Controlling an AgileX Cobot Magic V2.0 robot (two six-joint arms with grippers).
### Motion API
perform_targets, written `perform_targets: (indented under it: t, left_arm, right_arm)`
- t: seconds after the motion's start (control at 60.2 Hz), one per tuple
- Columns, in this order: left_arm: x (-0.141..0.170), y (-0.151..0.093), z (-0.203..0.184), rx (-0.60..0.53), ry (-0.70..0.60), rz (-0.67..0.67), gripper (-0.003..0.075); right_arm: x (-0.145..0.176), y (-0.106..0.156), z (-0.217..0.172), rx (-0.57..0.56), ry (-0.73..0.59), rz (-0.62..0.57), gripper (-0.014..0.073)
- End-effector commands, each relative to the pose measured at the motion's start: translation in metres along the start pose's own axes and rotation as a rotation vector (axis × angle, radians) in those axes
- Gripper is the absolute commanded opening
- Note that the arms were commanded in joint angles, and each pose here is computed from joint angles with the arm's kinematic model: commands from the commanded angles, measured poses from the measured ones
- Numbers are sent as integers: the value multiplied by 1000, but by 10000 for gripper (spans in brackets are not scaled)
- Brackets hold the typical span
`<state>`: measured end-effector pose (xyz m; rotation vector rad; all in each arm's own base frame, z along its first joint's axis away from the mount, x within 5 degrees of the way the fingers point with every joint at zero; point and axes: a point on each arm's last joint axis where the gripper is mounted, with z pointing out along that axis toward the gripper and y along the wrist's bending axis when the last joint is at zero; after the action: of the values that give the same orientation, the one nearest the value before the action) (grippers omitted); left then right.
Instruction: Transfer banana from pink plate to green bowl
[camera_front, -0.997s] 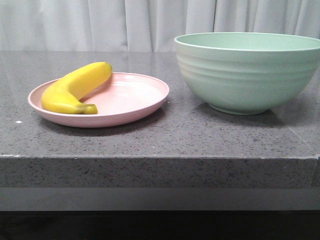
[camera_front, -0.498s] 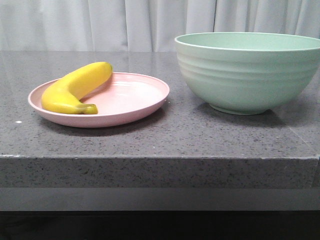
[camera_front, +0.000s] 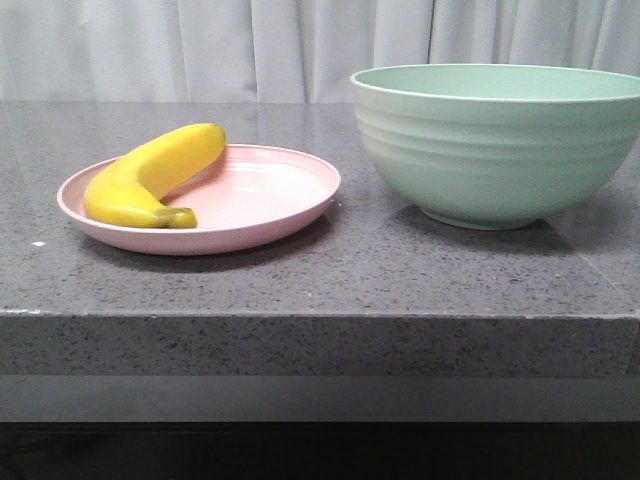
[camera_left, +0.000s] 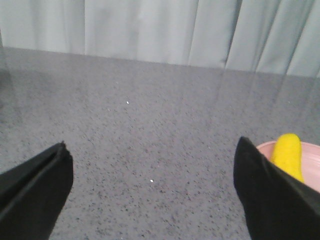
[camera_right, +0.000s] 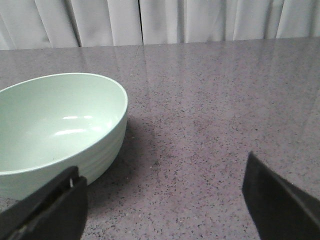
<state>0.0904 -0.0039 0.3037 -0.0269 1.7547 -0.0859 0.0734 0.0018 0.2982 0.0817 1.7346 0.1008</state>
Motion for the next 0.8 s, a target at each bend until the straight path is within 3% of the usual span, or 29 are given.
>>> perform_targets:
  t: [0.0,0.299,0.465,0.781]
  left_arm:
    - [-24,-7,8,51,8,22,616]
    - [-59,-56,72,288,354,117,616]
    - [-61,-93,114,379,508,129,615]
    - [-49,-127,178,407,695,122,615]
  right_arm:
    - [-19,1,-2,-2,-117,-13,641]
    - [-20,1,-2,-3,-128,-11,641]
    - [-20,1,-2,-3,-125,-11,641]
    - [-19,1,-2,-2,-118,-11,641]
